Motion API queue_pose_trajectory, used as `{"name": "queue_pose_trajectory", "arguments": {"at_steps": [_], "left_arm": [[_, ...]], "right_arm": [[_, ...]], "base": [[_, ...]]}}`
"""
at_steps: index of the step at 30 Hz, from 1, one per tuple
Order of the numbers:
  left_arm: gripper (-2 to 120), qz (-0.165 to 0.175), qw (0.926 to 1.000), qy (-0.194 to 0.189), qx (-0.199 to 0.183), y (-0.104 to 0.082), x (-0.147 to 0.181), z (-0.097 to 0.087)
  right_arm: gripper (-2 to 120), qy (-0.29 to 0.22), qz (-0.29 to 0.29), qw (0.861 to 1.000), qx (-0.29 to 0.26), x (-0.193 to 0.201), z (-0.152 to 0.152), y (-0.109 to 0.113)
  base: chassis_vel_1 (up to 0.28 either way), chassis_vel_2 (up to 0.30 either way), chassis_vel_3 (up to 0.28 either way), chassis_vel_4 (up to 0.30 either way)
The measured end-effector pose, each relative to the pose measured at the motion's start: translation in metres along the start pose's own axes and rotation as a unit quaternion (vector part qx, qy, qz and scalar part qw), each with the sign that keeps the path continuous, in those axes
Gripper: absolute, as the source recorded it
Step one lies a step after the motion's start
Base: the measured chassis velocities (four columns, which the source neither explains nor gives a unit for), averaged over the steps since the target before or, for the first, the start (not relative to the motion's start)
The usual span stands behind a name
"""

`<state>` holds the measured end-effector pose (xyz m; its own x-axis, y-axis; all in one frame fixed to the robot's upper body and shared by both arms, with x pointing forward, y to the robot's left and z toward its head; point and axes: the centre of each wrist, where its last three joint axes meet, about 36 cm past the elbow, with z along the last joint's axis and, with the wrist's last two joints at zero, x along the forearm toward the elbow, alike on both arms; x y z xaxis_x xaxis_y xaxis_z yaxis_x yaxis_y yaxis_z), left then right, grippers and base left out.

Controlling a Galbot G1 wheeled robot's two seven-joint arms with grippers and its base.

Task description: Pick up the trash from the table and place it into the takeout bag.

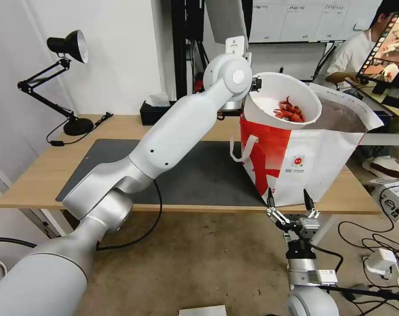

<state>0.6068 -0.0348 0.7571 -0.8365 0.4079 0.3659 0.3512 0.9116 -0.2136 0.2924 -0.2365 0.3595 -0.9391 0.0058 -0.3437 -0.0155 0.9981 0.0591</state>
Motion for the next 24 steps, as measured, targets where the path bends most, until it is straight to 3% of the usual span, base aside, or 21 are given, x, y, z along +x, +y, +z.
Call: {"name": "queue_pose_trajectory", "arguments": {"at_steps": [15,24], "left_arm": [[0,0.005,1.0000,-0.004,-0.007,-0.004,0.005,0.006],[0,-0.001,0.9999,-0.002,-0.010,-0.003,0.000,0.018]], "right_arm": [[100,-0.002,0.004,1.000,-0.003,-0.002,0.000,-0.001],[100,-0.003,0.005,1.000,-0.005,-0.002,0.001,0.000]], "base": [[0.000,0.000,0.000,0.000],[0.000,0.000,0.000,0.000]]}}
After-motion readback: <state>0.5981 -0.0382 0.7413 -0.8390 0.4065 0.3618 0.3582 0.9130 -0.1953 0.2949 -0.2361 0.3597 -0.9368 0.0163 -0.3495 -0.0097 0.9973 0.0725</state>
